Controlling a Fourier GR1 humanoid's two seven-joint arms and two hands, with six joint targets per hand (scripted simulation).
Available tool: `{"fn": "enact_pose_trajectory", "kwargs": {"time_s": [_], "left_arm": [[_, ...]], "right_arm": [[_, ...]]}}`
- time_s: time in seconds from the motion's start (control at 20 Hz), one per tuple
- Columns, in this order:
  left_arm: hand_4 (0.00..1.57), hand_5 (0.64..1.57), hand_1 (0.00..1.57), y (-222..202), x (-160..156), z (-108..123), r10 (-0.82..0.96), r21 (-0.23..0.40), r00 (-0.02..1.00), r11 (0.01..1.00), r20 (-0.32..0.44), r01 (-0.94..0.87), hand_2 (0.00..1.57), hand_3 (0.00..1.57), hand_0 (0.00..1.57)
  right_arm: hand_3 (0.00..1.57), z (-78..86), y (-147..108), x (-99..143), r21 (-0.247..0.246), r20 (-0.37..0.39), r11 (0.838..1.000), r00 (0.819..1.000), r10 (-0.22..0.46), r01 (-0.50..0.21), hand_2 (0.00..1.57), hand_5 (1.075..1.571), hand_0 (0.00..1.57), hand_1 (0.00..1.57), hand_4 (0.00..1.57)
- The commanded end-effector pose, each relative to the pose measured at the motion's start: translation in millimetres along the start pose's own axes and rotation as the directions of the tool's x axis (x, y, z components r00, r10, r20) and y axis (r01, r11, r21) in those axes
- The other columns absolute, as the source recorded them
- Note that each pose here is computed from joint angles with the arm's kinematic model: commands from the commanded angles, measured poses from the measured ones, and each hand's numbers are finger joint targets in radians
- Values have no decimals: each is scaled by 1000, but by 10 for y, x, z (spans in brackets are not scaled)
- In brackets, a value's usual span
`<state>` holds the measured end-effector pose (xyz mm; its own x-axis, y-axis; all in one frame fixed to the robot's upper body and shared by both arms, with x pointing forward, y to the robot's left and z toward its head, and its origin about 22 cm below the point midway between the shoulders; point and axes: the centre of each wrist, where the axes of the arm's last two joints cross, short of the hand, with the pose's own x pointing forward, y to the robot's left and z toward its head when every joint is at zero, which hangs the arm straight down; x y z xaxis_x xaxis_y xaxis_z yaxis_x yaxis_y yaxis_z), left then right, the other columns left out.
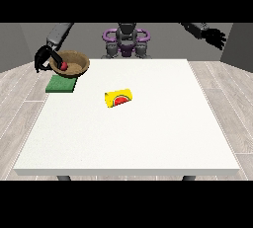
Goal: Pick the cup and pour the ball into the bowl, then pick the bowl and place it on the pad
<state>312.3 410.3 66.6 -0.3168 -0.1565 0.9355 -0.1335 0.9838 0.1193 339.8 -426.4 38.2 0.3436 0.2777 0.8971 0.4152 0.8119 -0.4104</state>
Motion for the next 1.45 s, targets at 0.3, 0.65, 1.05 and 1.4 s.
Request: {"fn": "enact_pose_trajectory", "kwargs": {"time_s": [0.3,0.65,1.05,1.4], "left_arm": [[1193,1557,0,1018,211,171,5,71,997,997,76,-10,0,0,0],[1175,1551,0,886,406,-9,-6,71,985,997,172,-7,0,0,0],[1078,1567,0,541,369,-98,13,-32,997,999,76,-11,0,0,0],[902,1559,0,-11,-147,160,36,-71,980,996,-195,-51,0,0,0]], "right_arm": [[0,-19,-55,36,-58,83,996,995,-59,64,1571,1566,1571,1571,747],[1102,-146,-512,66,-169,31,978,992,-122,126,880,1513,850,850,0],[119,-187,-497,153,-98,-37,992,996,-79,75,0,1369,0,0,0],[0,-204,-45,505,100,-29,989,994,-103,105,0,1434,0,0,476]]}}
